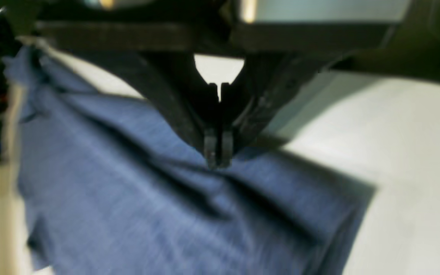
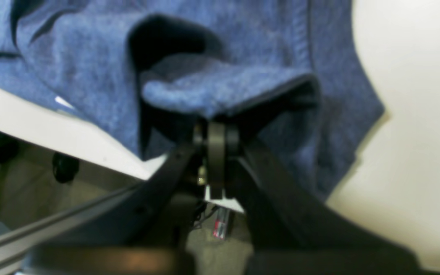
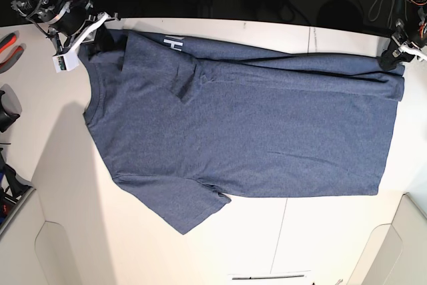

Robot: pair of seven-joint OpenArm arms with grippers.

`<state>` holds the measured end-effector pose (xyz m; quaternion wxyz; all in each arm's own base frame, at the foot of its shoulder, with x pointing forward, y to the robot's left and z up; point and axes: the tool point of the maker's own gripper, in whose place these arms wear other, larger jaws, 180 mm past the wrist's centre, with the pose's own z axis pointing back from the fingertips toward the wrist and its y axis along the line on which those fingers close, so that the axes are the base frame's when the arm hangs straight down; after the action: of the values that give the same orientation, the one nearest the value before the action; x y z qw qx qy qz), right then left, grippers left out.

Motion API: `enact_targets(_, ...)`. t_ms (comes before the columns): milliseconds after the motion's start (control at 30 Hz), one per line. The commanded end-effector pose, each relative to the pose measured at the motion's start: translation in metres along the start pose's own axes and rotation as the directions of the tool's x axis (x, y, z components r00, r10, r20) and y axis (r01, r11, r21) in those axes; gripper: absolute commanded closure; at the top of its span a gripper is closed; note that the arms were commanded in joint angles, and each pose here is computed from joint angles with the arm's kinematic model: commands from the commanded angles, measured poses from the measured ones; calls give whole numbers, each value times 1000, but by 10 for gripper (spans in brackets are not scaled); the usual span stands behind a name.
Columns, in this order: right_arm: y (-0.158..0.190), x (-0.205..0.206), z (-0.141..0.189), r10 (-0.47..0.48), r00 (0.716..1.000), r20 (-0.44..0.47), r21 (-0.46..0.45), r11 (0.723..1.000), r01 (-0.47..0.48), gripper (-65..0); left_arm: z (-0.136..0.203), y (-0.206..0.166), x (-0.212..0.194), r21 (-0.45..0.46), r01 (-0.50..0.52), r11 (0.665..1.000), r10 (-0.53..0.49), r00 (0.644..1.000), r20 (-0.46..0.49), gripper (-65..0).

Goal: Layout the t-shirt on the table in an organized manner, then fold the t-shirt properly
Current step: 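Lower the folded edge and pull both grippers back to smooth it, then release and move both grippers to the shirt's hem corners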

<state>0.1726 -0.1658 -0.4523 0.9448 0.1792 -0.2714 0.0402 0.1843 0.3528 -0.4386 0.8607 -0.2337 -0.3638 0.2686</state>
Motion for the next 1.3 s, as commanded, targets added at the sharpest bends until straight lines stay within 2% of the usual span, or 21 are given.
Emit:
enact_targets(0, -2, 20, 4, 18, 998, 59, 0, 1000, -18, 0, 5, -8, 18, -35, 20, 999, -18, 999, 38, 0)
enact_targets(133, -5, 40, 15, 40, 993, 113, -22, 999, -38, 0, 14, -32, 28, -128, 12, 992, -9, 1000, 19, 0)
enact_targets(267, -15, 66, 36, 73, 979, 191, -78, 995, -59, 0, 33, -58, 59, -202, 61, 977, -43, 995, 93, 0)
enact_targets(400, -27, 95, 57, 83, 955, 283, -123, 991, -50, 0, 44, -75, 94, -187, 162, 969, -121, 970, 212, 0)
enact_targets(500, -31, 121, 61, 95, 934, 343, -134, 990, -52, 0, 40, -80, 123, -129, 229, 965, -178, 930, 321, 0)
enact_targets(600, -30, 152, 60, 138, 910, 390, -151, 985, -84, -192, 27, -86, 144, -58, 305, 951, -261, 886, 382, 0)
enact_targets(633, -30, 162, 58, 155, 901, 404, -161, 982, -97, -214, 21, -90, 145, -45, 331, 943, -291, 880, 376, 0)
enact_targets(733, -33, 188, 45, 171, 892, 419, -164, 980, -110, -218, -3, -104, 136, -49, 407, 912, -374, 875, 308, 0)
enact_targets(767, -35, 195, 37, 163, 895, 415, -158, 982, -106, -232, -11, -110, 131, -59, 430, 901, -399, 873, 279, -31)
enact_targets(833, -46, 203, 16, 133, 913, 386, -140, 987, -84, -277, -27, -119, 119, -77, 474, 877, -448, 865, 226, -155)
enact_targets(900, -58, 209, -7, 86, 933, 350, -112, 992, -49, -312, -39, -127, 107, -92, 510, 855, -487, 851, 194, -216)
enact_targets(1000, -79, 223, -33, 10, 950, 312, -82, 997, 17, -332, -52, -130, 92, -86, 572, 815, -556, 816, 157, -217)
enact_targets(1067, -88, 239, -43, -26, 951, 309, -61, 997, 47, -332, -57, -131, 87, -79, 602, 795, -588, 796, 144, -217)
enact_targets(1267, -93, 271, -66, -131, 948, 289, 9, 991, 134, -332, -59, -131, 84, -78, 607, 791, -594, 792, 143, -217)
